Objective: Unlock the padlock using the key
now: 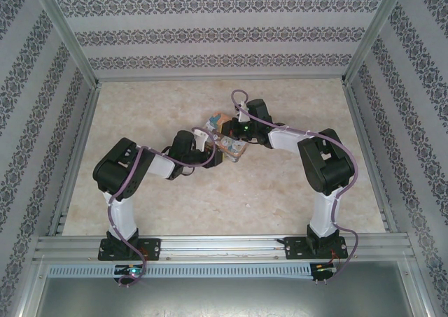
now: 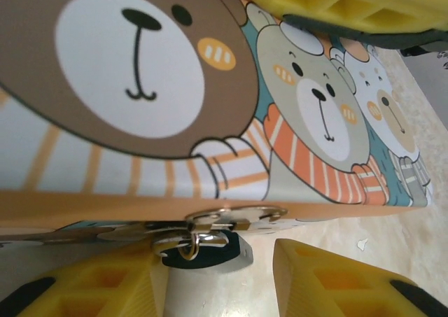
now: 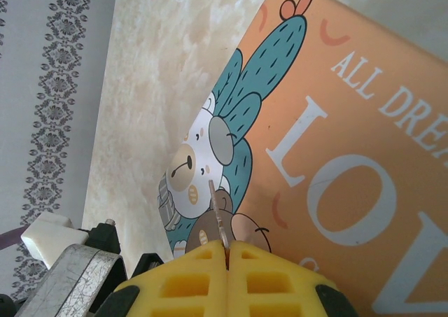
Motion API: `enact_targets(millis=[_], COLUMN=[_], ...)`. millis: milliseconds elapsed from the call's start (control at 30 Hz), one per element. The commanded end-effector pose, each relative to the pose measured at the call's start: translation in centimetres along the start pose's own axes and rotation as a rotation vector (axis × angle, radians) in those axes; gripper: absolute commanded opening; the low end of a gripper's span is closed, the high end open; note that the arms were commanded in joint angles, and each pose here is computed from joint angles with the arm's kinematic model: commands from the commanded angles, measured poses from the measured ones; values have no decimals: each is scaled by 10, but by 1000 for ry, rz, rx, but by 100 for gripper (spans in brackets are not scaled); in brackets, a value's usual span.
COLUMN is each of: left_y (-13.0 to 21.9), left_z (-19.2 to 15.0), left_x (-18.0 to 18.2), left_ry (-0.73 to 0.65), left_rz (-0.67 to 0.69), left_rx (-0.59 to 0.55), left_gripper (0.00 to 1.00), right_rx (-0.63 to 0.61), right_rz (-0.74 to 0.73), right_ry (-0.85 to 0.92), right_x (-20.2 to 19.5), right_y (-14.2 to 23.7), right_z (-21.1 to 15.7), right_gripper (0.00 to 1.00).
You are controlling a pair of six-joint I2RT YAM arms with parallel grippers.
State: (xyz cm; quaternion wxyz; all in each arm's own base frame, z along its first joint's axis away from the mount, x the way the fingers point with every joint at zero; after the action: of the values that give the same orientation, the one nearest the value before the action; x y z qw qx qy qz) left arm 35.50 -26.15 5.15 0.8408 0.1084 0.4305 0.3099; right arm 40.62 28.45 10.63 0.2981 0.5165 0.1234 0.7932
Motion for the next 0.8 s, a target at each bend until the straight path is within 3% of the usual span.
enact_targets(millis=[0,367,767], left_y=[0,-5,-13], left_z=[-3,10,14], left_x=[-14,-10,2], left_ry=[-10,44,166], left_rz=[-57,-19,51], left_rx=[-6,-49,-22], left_gripper=[42,42,33], right_rx=[141,144,143], right_rz=[-108,-109,-109], right_ry=[-90,-87,-89], right_x=[-31,-31,-28], right_y=[-7,-7,-5], right_z=[-46,-47,-50], right_gripper=[0,0,0])
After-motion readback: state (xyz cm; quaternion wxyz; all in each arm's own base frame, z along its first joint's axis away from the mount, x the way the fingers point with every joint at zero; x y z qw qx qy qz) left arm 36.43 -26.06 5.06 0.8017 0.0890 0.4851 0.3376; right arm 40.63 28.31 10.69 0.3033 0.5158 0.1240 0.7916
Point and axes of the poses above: each hand's point on the last joint's axis, 136 mm out from that joint toward the fingers, its own y axis back along the fingers, its own x axis along the line the jaws close on, z = x × y, the point moved 2 cm from there along y, back along the fingers, and after that the axes turned 6 degrees about y, right-handed, at the moved point
